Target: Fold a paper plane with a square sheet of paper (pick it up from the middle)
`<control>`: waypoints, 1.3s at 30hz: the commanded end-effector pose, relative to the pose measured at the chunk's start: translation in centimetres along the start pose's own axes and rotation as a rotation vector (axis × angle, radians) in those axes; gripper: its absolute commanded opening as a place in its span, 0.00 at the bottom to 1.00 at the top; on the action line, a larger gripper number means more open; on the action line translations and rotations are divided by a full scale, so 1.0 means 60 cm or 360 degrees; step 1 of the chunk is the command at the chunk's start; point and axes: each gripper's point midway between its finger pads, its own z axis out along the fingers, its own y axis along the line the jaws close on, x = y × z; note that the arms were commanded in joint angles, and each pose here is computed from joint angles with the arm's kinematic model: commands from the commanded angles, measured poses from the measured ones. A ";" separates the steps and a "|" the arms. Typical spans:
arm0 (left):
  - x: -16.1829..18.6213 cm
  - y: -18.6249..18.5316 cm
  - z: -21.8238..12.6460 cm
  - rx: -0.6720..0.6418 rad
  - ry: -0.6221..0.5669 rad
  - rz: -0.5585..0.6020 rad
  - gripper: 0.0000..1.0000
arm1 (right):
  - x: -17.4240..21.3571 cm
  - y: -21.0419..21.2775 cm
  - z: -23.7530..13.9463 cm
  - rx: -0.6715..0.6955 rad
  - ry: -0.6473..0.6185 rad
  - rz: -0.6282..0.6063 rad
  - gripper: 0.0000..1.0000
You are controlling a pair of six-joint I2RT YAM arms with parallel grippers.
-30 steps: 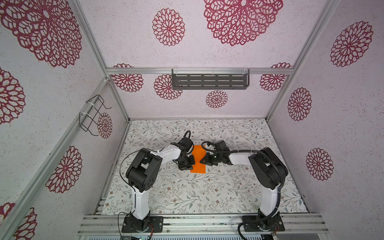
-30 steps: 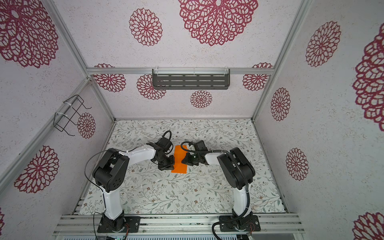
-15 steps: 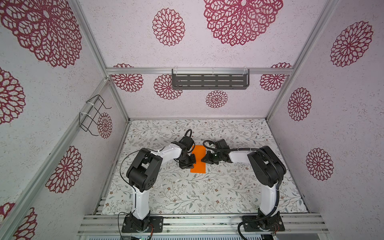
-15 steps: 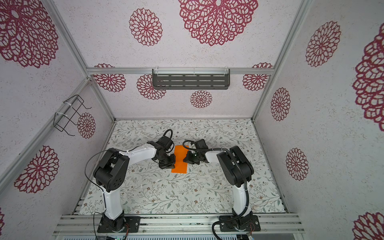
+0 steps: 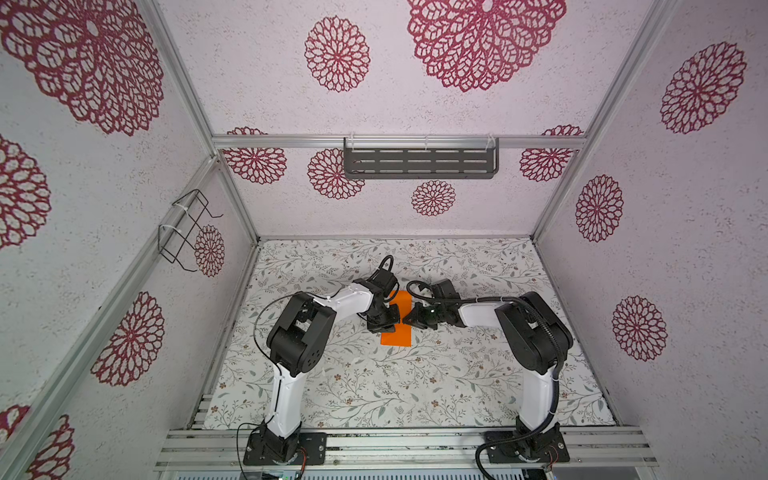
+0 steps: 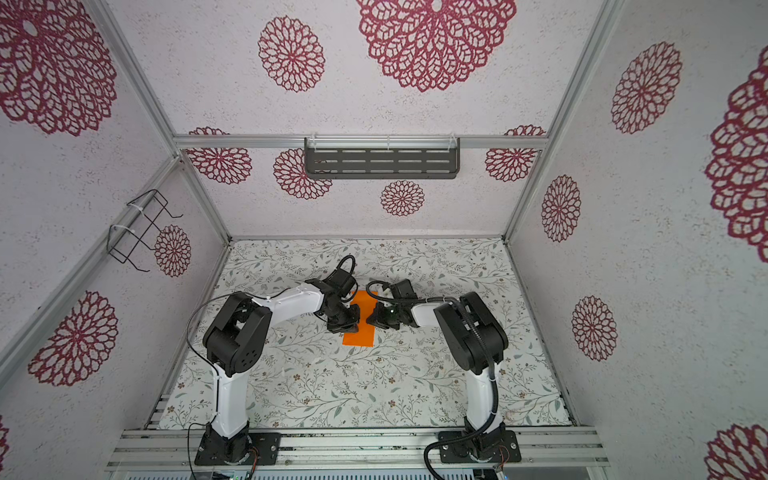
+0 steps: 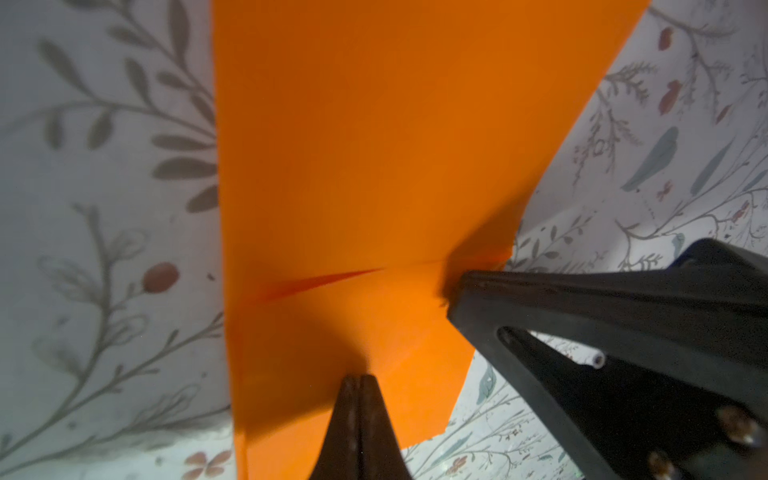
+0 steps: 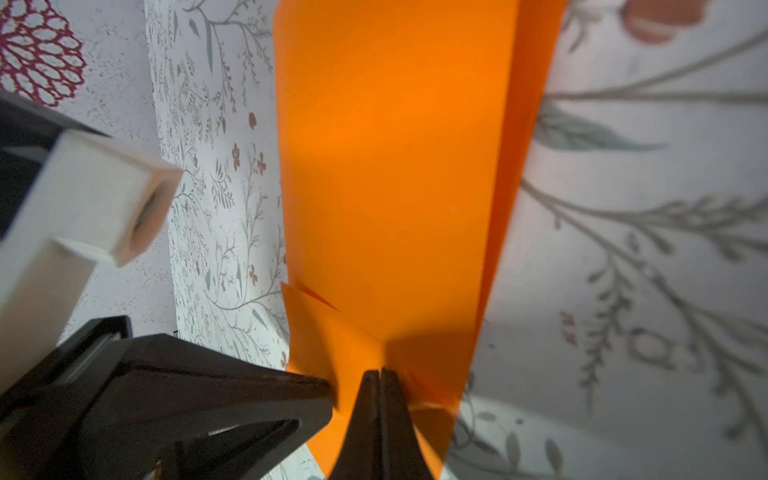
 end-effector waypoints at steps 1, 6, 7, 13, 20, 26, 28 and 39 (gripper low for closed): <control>0.020 0.032 0.011 -0.0123 0.0055 -0.0021 0.03 | 0.041 -0.072 0.001 0.0231 0.0080 0.0148 0.05; 0.047 0.056 0.001 -0.0191 0.0088 -0.0033 0.02 | 0.042 -0.078 0.002 0.0243 0.0086 0.0157 0.05; 0.050 0.060 -0.001 -0.0204 0.0092 -0.0036 0.02 | 0.041 -0.078 0.002 0.0243 0.0084 0.0156 0.05; 0.071 0.080 -0.018 -0.0296 0.0096 -0.0027 0.02 | 0.037 -0.085 -0.001 0.0260 0.0078 0.0167 0.05; 0.084 0.091 -0.041 -0.0353 0.0072 -0.0007 0.01 | 0.032 -0.085 -0.004 0.0264 0.0066 0.0162 0.05; 0.049 0.058 -0.083 -0.0271 -0.0054 0.0065 0.01 | 0.011 -0.053 -0.011 0.0159 0.0002 0.0113 0.06; 0.028 0.026 -0.101 -0.0151 -0.0135 0.0090 0.03 | -0.002 -0.028 -0.018 0.0070 -0.0045 0.0089 0.07; -0.033 -0.029 -0.079 0.0087 -0.0254 0.0048 0.14 | -0.037 0.059 -0.071 -0.0297 -0.0292 0.0133 0.26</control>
